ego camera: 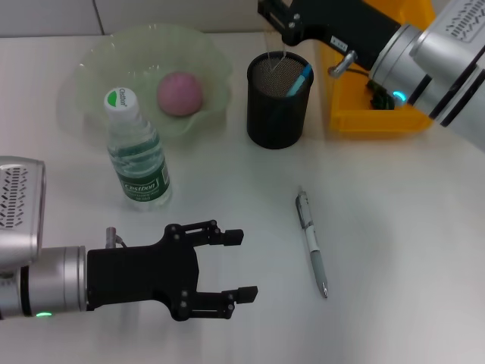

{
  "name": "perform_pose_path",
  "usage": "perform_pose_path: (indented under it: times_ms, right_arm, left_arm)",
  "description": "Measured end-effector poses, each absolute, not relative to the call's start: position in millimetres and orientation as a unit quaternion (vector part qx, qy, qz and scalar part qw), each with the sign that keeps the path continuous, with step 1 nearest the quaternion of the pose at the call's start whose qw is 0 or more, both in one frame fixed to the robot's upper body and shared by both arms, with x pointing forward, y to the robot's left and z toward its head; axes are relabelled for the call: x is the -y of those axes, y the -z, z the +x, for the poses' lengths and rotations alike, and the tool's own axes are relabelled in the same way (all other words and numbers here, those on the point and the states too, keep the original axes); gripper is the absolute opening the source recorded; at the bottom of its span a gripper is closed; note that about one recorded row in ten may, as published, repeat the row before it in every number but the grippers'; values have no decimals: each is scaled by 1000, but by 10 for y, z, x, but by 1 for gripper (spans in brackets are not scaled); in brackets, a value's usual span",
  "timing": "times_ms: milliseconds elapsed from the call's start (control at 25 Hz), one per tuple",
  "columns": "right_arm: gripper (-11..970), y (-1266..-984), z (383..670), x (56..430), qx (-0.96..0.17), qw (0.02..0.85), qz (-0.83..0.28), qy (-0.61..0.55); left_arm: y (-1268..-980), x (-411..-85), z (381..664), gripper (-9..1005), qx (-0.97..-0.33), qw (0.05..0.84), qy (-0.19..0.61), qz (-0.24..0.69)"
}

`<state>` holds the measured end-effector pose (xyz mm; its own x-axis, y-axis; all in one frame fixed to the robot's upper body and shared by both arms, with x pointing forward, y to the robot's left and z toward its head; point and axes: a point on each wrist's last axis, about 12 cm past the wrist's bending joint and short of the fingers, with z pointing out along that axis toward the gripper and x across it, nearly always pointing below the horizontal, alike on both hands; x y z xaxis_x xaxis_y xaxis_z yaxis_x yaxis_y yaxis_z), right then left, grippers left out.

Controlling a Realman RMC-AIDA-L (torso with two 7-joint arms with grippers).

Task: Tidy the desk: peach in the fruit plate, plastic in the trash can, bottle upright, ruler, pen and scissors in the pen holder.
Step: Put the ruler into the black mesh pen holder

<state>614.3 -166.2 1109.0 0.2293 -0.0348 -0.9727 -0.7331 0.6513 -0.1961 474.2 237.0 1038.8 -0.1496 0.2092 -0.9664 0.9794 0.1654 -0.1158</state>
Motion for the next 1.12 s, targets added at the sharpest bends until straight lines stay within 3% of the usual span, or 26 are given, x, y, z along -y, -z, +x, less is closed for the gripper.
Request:
perform_pose_path:
  times_ms: [1120]
  right_arm:
    - [457,-10931,6137,1668,-616,670,-333,-246]
  left_arm:
    - [-10389,-2378,4740,798,-623,442,435,478]
